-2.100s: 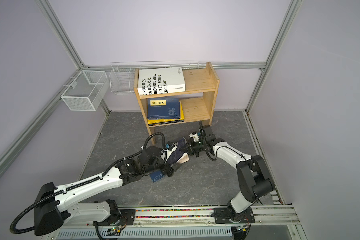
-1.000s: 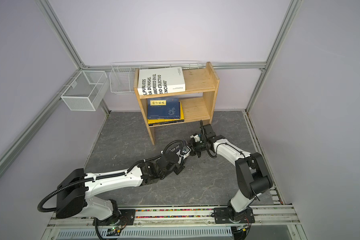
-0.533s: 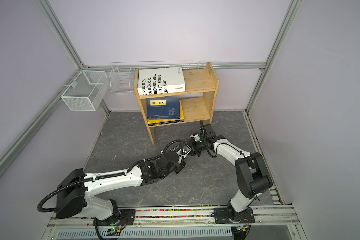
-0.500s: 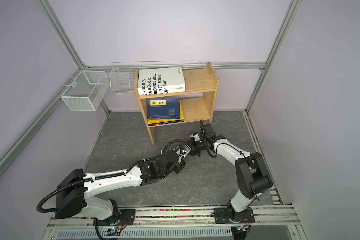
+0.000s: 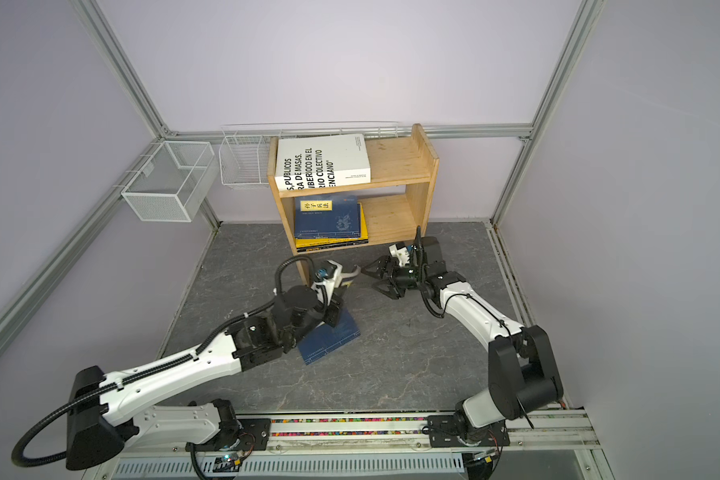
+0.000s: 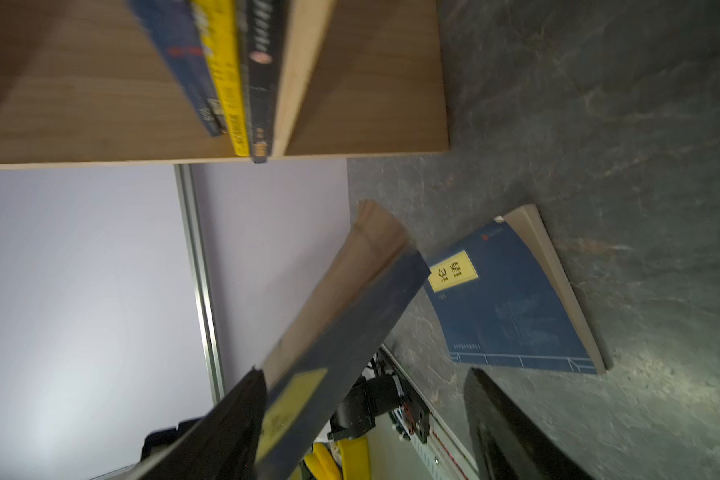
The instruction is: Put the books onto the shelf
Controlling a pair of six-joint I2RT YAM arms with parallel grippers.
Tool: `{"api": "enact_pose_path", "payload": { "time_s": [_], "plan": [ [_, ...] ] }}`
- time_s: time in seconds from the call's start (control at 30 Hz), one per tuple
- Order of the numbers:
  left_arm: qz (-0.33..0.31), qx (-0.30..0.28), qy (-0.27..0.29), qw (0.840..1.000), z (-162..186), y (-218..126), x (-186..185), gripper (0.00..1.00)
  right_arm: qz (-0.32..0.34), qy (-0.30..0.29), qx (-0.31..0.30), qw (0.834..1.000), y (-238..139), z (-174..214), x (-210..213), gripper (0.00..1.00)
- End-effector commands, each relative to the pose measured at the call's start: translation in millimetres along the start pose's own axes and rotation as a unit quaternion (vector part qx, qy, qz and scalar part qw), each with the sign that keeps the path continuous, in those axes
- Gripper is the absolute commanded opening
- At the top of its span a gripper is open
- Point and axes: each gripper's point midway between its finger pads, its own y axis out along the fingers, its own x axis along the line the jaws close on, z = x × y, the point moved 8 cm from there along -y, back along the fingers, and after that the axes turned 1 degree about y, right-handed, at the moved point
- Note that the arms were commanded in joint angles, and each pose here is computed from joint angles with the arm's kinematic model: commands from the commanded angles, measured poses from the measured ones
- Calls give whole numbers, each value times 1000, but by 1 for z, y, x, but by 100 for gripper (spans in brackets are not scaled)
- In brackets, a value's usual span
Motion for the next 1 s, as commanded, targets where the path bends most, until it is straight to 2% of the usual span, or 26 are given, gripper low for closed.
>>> {"api": "enact_pose_path", "payload": {
  "time_s": [0.0,0.03,0.13,0.27,0.4,0.53,0.63,0.73,0.77,0.83,0.93,0.97],
  "plan": [
    [44,-41,-124,991,-38,-30,25,0,-36,-115,-99,988,-21,-4,26,94],
    [49,-48,-148,987,-46,-38,34,0,-52,-137,-117,982,-26,-2,29,99],
    [73,-72,-204,974,-68,-60,54,0,-118,-175,-134,968,-36,12,38,89],
    [158,-105,-271,944,-99,-84,61,0,-199,-199,-129,951,-37,33,52,89],
    [247,-115,-297,915,-126,-103,49,0,-250,-236,-111,933,-30,51,69,89],
    [304,-113,-317,892,-142,-114,42,0,-325,-275,-102,899,-34,59,88,89],
    [337,-107,-339,872,-146,-112,43,0,-384,-279,-91,876,-36,58,98,89],
    [373,-100,-362,849,-148,-106,44,0,-387,-282,-69,875,-26,58,103,97],
    [387,-99,-372,838,-149,-105,44,0,-390,-286,-70,873,-26,59,105,98],
    [400,-95,-381,828,-148,-100,45,0,-395,-296,-69,867,-29,61,110,99],
    [398,-96,-389,825,-147,-95,49,0,-405,-306,-60,860,-35,64,120,90],
    [398,-97,-390,825,-147,-94,50,0,-407,-307,-60,858,-36,65,121,84]
  ]
}}
